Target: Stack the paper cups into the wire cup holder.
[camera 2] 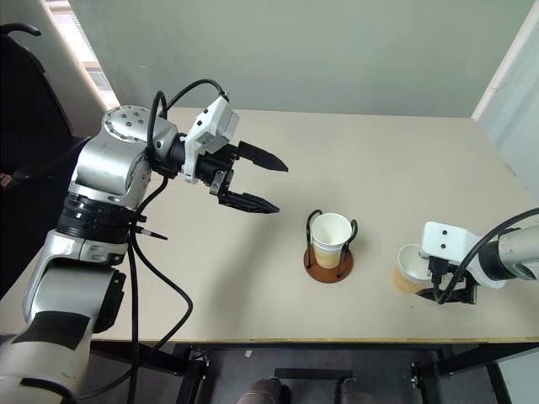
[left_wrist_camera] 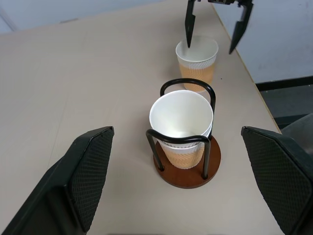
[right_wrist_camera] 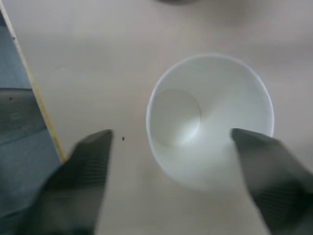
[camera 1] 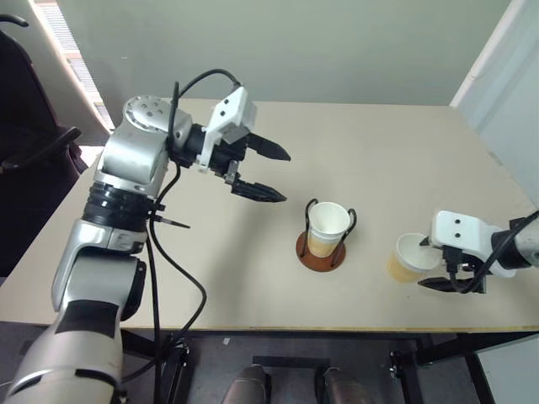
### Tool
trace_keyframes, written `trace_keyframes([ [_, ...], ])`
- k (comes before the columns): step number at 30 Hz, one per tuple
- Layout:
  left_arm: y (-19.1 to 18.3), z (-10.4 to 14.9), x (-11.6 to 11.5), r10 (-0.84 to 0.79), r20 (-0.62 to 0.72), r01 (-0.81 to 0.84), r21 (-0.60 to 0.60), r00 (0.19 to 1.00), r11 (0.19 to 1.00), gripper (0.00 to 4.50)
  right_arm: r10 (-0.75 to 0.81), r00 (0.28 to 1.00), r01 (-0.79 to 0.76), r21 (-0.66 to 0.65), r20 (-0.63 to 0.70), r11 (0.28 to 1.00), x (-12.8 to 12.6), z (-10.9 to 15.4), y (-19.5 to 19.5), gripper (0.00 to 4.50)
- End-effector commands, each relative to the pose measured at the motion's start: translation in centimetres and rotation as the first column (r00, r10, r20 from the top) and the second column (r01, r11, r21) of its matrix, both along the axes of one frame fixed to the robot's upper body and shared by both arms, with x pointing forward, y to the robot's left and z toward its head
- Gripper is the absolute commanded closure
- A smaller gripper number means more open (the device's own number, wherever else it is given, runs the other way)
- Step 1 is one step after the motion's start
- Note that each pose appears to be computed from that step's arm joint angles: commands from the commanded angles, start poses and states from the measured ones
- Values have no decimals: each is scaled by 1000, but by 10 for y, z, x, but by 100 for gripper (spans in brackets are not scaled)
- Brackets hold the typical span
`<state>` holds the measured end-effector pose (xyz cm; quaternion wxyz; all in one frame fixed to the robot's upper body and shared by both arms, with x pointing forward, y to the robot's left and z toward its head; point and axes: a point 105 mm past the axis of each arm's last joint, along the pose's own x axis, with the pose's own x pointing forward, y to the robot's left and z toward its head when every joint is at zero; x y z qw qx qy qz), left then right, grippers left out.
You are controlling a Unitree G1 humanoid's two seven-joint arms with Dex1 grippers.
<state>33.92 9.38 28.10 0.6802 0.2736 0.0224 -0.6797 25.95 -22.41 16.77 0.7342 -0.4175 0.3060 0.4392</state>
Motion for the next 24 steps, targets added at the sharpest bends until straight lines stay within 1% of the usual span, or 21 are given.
trace_keyframes([
  [1,5,7,-4,1,49,-1,0,999,1000,0,34,999,-33,-19,11,999,2,0,5,2],
  [3,8,1,-4,5,47,-6,21,999,1000,0,47,999,-47,-28,6,999,3,-4,7,2],
  [6,18,-8,-3,20,51,-24,73,998,997,0,72,997,-72,-24,2,997,4,-5,12,59],
  [8,24,-11,-1,34,58,-39,93,998,995,0,81,997,-81,-22,3,996,5,-3,13,127],
  [11,33,-13,2,64,66,-71,113,996,991,0,91,996,-91,-8,4,996,6,3,16,242],
  [16,39,-18,4,87,68,-95,124,994,988,0,106,994,-106,17,10,994,7,20,20,421],
  [17,40,-19,4,90,67,-98,125,994,987,0,108,994,-108,12,16,994,8,24,19,448],
  [20,41,-20,4,95,67,-102,122,993,987,0,112,994,-112,4,18,994,8,30,18,448],
  [24,41,-19,5,103,71,-111,116,992,987,0,117,993,-117,-5,5,993,5,30,17,448],
])
